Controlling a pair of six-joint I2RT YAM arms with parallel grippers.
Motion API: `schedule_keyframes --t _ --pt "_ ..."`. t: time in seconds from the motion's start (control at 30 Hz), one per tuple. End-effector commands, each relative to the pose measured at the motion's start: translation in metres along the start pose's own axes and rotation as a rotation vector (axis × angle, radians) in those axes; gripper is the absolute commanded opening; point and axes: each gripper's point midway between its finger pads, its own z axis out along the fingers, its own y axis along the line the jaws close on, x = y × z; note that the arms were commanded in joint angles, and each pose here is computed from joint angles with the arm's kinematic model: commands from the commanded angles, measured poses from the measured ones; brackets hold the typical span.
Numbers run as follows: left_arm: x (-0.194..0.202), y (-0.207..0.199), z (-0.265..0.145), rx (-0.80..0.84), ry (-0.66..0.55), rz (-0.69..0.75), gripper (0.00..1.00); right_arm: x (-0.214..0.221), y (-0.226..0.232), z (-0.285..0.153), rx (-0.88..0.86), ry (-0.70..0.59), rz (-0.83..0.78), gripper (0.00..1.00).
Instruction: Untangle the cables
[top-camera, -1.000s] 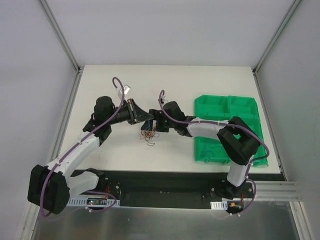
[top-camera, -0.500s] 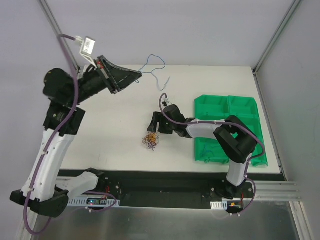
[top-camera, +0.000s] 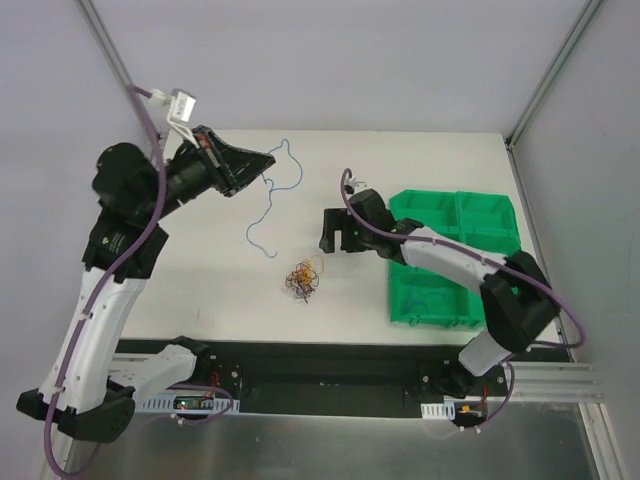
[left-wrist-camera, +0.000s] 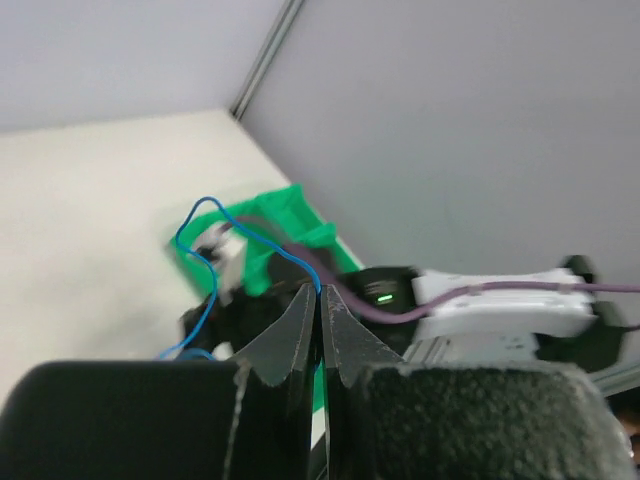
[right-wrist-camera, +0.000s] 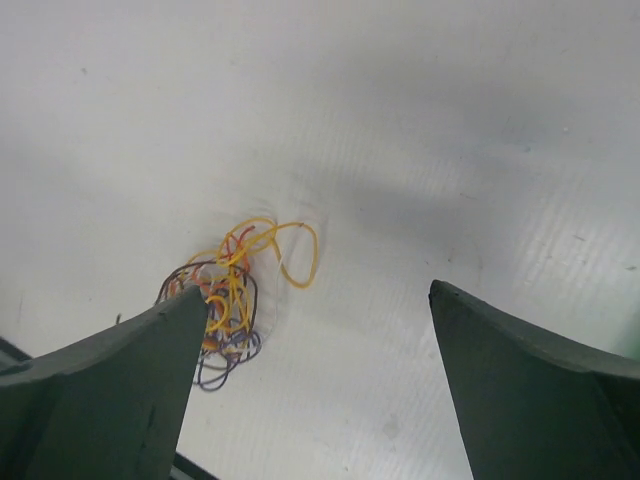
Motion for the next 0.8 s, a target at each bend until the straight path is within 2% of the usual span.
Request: schedule_keyframes --t 0.0,0.17,0.27,0.4,0.57,0.77 --pt "0.044 0.046 0.015 -0.077 0.141 -0.003 0.0 -0.015 -0.01 -0.064 0.019 -0.068 -0.127 0.96" --pt "0.099 0.069 0.025 0.003 0.333 -0.013 0.0 -0.006 -0.017 -0.116 -0.008 -0.119 -0.197 0.98" --pt "0.133 0.08 0.029 0.072 0.447 -0.052 0.0 -0.003 -0.002 -0.146 -0.131 -0.174 -0.245 0.99" --pt "0.162 0.074 0.029 0.225 0.548 -0.099 0.0 -0.009 0.019 -0.188 -0.284 -0.288 -0.335 1.0" --pt "0.178 0.071 0.023 0.289 0.57 -0.155 0.0 -0.019 0.041 -0.225 -0.408 -0.379 -0.454 0.96" --pt "0.177 0.063 0.02 0.321 0.568 -0.189 0.0 -0.041 0.068 -0.228 -0.49 -0.428 -0.554 0.96"
